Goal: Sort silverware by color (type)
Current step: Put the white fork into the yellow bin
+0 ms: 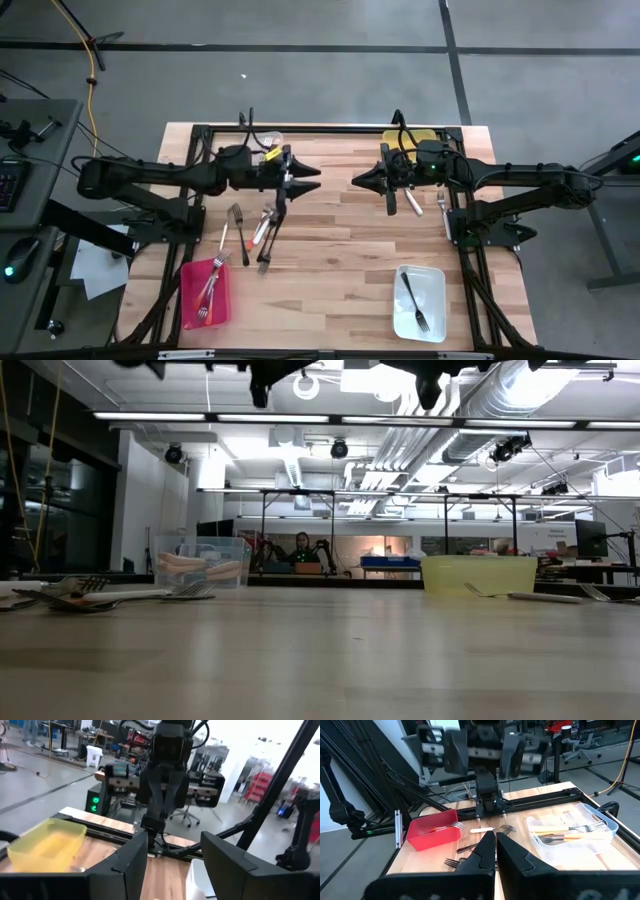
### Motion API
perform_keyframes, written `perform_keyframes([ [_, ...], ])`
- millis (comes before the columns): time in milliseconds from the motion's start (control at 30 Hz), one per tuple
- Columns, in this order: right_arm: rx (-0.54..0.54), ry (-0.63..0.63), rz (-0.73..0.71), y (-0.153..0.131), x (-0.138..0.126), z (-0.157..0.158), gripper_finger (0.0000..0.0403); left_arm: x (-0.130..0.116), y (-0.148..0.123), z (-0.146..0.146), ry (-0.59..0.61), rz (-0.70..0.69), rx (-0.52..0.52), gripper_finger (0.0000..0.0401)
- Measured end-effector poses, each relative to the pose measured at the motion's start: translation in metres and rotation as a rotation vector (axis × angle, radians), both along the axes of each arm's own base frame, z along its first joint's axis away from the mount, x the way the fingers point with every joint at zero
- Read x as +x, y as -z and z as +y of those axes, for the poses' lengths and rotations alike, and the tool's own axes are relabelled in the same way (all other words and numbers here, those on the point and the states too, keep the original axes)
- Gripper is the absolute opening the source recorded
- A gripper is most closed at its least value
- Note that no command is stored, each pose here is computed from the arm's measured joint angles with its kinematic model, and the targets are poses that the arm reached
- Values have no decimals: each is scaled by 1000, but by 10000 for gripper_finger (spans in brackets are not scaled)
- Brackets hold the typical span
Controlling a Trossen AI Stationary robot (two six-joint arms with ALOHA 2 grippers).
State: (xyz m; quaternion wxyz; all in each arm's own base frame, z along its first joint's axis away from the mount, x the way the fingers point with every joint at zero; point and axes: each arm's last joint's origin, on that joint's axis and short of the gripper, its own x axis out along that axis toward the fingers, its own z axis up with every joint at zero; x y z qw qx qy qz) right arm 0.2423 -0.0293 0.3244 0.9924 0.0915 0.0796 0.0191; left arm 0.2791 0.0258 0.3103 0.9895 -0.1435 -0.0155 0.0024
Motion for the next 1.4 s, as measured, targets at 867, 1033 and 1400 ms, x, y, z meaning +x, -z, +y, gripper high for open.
perform_keyframes([
  [867,-1,26,24,2,0,-1,0,-24,30,-2,-27,-116,39,47],
  [1033,-1,26,24,2,0,-1,0,-24,30,0,-43,-111,48,12],
  [1400,26,33,25,2,0,-1,0,-23,34,1,-71,-69,34,0],
])
